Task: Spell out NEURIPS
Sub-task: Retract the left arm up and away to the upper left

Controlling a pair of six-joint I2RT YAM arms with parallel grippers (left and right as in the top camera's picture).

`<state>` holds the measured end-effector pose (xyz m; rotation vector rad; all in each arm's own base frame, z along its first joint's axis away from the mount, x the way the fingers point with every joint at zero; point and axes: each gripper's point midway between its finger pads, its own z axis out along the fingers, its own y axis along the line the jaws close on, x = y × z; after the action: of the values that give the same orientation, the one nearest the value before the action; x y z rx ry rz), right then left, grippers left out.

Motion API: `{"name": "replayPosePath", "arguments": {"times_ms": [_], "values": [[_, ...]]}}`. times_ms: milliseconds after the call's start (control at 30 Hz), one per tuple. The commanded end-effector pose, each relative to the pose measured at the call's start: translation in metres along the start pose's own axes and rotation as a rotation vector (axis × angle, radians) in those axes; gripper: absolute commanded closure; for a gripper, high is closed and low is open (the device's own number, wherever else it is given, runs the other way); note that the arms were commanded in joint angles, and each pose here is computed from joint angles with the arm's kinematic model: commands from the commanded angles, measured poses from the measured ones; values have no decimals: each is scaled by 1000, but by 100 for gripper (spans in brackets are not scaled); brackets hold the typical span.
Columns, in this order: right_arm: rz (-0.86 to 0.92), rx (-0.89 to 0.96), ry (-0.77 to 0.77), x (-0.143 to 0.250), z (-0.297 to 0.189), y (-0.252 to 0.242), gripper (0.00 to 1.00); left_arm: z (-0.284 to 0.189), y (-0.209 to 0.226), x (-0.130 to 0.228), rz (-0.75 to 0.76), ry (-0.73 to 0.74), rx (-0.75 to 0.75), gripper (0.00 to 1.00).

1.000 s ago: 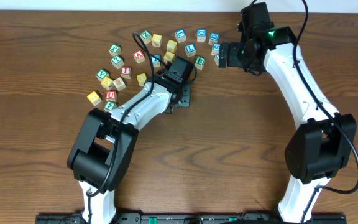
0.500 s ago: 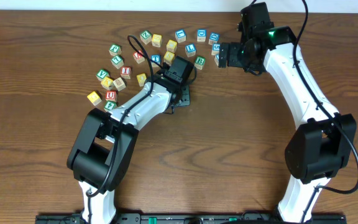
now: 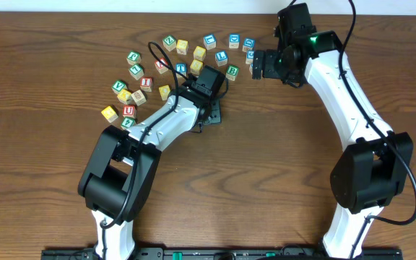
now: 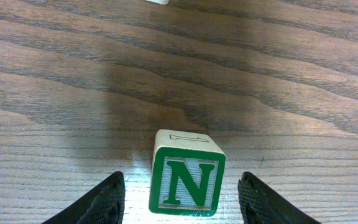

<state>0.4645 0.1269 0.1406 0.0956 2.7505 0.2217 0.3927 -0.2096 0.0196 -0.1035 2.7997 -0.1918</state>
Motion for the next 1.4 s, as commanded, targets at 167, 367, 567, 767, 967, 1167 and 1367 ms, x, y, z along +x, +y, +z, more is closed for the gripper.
{"name": "replayPosePath", "arguments": {"times_ms": [167,367,567,767,967,1167,1367], "values": [[2,10,-13,-4,-1,1,1,-41,-14,-28,88,-103,56,42],[2,10,-13,-4,-1,1,1,-79,-5,-46,98,-155,66,42],[2,10,-13,-4,-1,1,1,-122,17,-64,112,-194,51,42],[2,10,-13,-4,-1,1,1,-157,34,-79,157,-185,15,42],[2,8,-13,-4,-1,2,1,-189,61,-88,173,-161,-29,42],[-5,-98,-60,-18,-2,22,1,-207,121,-84,107,-81,-110,42],[-96,-323,-53,-16,-11,67,1,-210,155,-87,28,-72,-142,42]]}}
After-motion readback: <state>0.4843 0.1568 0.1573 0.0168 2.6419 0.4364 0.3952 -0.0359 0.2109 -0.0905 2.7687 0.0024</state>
